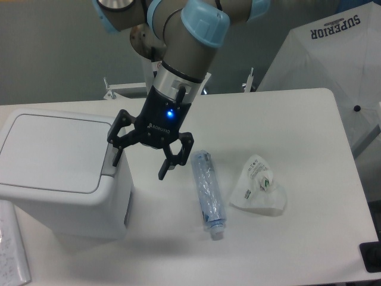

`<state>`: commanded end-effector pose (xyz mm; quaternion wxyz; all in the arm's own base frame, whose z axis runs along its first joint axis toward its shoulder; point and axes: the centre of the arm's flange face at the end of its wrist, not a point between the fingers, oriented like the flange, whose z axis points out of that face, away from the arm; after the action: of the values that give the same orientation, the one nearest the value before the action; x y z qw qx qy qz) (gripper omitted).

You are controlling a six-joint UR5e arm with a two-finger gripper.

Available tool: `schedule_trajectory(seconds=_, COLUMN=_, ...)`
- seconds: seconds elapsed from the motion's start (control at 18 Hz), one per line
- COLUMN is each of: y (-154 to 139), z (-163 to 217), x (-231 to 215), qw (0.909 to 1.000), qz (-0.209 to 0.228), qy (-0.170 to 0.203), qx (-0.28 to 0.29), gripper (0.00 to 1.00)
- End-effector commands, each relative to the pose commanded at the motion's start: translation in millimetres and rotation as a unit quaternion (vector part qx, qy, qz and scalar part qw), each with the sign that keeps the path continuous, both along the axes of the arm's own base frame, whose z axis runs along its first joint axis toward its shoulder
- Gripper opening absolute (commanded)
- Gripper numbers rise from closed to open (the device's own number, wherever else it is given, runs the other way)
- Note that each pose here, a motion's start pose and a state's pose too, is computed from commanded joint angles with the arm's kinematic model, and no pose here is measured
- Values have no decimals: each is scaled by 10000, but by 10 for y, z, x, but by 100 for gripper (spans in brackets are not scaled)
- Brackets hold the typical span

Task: Open the trash can
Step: 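Hook the gripper finger under the lid tab and flip the lid up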

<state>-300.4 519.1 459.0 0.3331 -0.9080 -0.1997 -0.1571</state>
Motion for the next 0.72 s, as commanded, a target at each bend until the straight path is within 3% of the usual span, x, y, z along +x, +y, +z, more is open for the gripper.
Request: schedule_trajectory(seconds=0.72, y=-7, z=-117, x=7, qw=10000, qz=-11, qy=-53, qx=-53, gripper=100)
